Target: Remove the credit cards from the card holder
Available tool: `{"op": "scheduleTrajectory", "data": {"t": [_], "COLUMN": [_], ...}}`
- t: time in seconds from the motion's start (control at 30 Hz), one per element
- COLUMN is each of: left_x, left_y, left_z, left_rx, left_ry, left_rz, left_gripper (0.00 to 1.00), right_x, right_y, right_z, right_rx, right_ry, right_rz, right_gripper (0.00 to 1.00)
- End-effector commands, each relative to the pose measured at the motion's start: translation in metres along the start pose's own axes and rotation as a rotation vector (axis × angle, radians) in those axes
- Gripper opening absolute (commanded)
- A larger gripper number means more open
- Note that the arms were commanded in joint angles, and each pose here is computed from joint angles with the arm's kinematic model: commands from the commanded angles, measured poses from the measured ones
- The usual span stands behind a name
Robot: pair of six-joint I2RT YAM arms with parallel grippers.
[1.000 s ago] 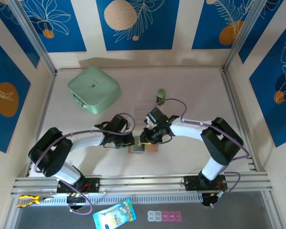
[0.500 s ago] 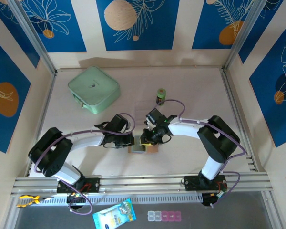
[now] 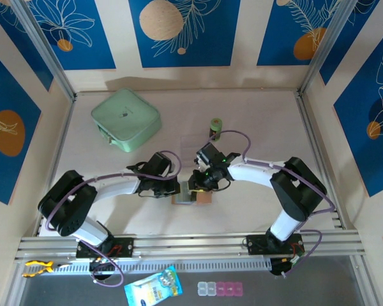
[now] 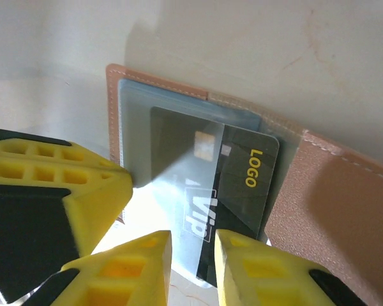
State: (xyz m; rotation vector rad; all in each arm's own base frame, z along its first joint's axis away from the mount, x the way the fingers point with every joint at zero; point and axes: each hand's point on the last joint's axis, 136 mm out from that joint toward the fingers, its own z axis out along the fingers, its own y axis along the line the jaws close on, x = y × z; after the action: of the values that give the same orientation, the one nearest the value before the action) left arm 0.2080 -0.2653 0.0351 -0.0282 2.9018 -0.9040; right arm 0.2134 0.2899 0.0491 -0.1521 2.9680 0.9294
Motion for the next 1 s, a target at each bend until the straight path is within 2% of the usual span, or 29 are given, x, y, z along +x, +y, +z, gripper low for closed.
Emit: {"op": "scheduleTrajectory", "data": {"t": [0.0, 0.27, 0.97], "left_x": [-0.002, 0.001, 0.015], "left_y": [-0.017, -0.027, 0.007], "left_z": [-0.010, -0.003, 0.012], "left_rx": [0.036, 0.059, -0.051], "left_ry": [0.000, 0.026, 0.071], "left_rz": [0.032, 0.045, 0.022], "left_gripper": [0.07, 0.06, 0.03], "right_x": [0.003, 0.003, 0.010], "right_y": [-0.002, -0.009, -0.021], "right_z": [-0.008, -0.008, 0.012], "right_rx": [-0.030, -0.075, -0.098], "right_ry": [-0.007, -0.007, 0.058], "right_rz": [0.021, 0.049, 0.075], "right_gripper": [0.26, 0.27, 0.27]}}
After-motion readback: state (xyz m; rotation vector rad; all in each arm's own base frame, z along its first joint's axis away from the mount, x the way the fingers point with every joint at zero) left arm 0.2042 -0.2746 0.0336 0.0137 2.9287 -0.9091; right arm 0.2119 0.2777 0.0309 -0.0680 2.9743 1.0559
